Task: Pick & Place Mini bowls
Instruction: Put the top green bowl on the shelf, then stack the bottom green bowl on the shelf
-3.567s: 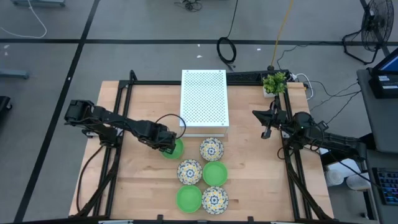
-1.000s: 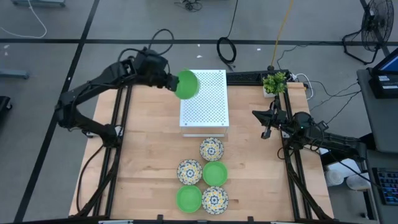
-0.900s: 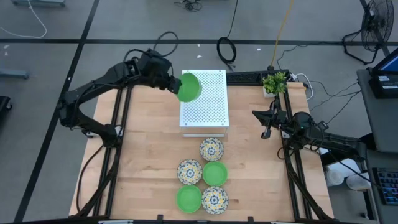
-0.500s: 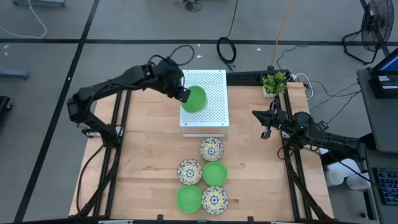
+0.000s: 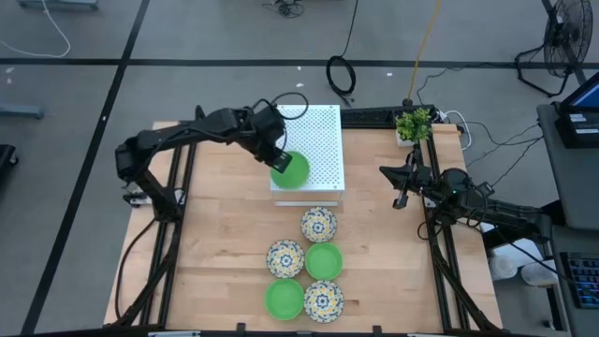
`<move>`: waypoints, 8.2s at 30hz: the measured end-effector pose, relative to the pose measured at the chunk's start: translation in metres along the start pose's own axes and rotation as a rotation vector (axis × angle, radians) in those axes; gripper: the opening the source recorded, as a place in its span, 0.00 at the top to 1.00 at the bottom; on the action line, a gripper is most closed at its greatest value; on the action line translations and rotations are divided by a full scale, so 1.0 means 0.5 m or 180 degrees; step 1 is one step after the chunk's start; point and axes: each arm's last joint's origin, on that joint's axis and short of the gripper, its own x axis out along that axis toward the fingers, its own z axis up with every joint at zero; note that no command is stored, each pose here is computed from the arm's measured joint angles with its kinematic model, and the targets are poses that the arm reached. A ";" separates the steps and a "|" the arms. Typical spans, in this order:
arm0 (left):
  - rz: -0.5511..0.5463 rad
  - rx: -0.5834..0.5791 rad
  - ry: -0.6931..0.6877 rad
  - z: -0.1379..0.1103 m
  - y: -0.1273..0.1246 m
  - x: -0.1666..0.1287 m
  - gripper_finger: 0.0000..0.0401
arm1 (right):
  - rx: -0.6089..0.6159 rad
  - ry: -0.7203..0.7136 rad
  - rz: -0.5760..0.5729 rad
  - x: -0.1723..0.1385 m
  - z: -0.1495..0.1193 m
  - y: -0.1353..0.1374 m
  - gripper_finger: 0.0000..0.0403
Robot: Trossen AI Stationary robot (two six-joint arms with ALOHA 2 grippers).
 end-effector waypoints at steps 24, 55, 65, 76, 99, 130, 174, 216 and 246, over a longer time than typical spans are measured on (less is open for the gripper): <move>0.0252 0.0109 0.0066 -0.003 0.011 0.007 0.84 | -0.0001 0.0023 0.0001 0.000 -0.001 0.000 1.00; -0.1054 0.1465 -0.1158 -0.160 -0.181 -0.193 0.77 | -0.0001 0.0022 0.0000 0.000 -0.001 0.000 1.00; -0.1378 0.2705 -0.1232 -0.334 -0.365 -0.108 0.50 | -0.0001 0.0024 0.0001 0.000 -0.002 0.000 1.00; -0.0888 0.2114 -0.0014 -0.450 -0.396 0.041 0.50 | -0.0001 0.0024 0.0002 0.000 -0.001 0.000 1.00; -0.0103 0.0768 0.1070 -0.576 -0.393 0.173 0.63 | -0.0001 0.0023 0.0000 0.000 -0.001 0.000 1.00; -0.0126 0.0657 0.0938 -0.599 -0.368 0.239 0.63 | -0.0001 0.0023 0.0000 0.000 -0.001 0.000 1.00; 0.1873 0.0865 0.1322 -0.644 -0.258 0.186 0.63 | -0.0001 0.0023 0.0000 0.000 -0.001 0.000 1.00; -0.0062 0.0000 0.0058 -0.636 -0.141 -0.111 0.63 | -0.0001 0.0023 0.0001 0.000 -0.001 0.000 1.00; 0.0421 0.0407 0.0706 -0.647 -0.105 0.080 0.63 | -0.0001 0.0023 0.0000 0.000 -0.001 0.000 1.00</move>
